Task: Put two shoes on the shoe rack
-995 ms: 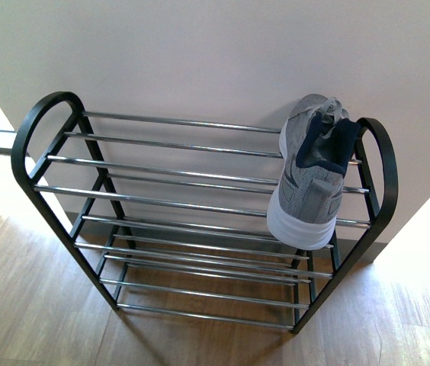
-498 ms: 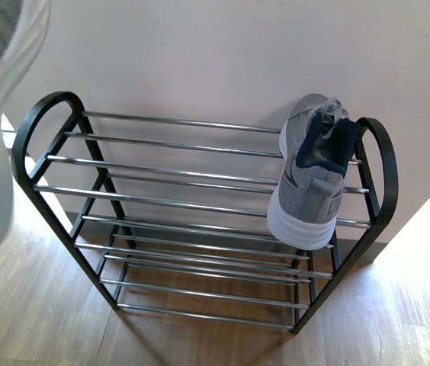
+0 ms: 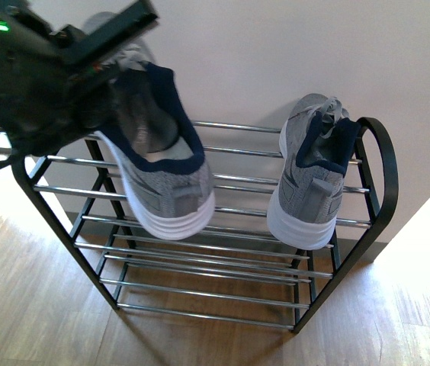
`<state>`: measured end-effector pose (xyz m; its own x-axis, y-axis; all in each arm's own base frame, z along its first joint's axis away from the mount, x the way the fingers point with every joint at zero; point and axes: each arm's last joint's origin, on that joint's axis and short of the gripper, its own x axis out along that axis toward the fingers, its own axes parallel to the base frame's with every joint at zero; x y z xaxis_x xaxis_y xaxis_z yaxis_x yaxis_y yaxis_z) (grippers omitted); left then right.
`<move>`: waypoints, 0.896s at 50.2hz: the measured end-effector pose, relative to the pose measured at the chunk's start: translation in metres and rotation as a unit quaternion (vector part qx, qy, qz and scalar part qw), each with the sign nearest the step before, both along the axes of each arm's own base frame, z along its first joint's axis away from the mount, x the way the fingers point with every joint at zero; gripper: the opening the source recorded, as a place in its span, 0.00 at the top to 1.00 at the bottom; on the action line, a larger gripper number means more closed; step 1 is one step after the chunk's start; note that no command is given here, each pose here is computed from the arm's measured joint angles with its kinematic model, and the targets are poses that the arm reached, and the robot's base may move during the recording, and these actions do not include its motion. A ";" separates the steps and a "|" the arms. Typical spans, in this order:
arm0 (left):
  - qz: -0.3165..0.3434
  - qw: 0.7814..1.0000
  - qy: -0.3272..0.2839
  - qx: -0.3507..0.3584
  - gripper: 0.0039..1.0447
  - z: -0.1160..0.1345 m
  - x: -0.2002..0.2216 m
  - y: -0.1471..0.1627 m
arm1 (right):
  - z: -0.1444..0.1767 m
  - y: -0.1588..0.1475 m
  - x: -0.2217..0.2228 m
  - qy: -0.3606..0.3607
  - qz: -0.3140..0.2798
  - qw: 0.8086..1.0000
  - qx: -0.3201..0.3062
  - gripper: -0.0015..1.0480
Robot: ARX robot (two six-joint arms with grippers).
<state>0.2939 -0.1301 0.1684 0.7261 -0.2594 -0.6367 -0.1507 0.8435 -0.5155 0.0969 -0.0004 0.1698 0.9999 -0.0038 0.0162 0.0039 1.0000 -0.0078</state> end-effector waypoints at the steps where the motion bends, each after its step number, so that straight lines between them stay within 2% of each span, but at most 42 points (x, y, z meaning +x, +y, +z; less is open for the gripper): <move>1: -0.003 1.000 0.001 0.000 0.99 -0.001 0.002 -0.002 | 0.000 0.000 0.000 0.000 0.000 1.000 0.000 0.09; 8: -0.051 0.998 0.023 0.015 0.99 -0.014 0.026 -0.028 | 0.000 0.000 0.000 0.000 0.000 1.000 0.000 0.09; 16: -0.083 0.995 0.040 0.033 0.99 -0.029 0.049 -0.043 | 0.000 0.000 0.000 0.000 0.000 1.000 0.000 0.09; 34: -0.152 0.987 0.050 0.032 0.99 -0.030 0.065 -0.085 | 0.000 0.000 0.000 0.000 0.000 1.000 0.000 0.09; 45: -0.172 0.982 0.054 0.053 0.99 -0.036 0.070 -0.093 | 0.000 0.000 0.000 0.000 0.000 1.000 0.000 0.09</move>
<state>0.3643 -0.2232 0.1324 0.5333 -0.4055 -0.7424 0.1042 0.9024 -0.4181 0.0969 -0.0004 0.1698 0.9999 -0.0038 0.0162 0.0039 1.0000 -0.0074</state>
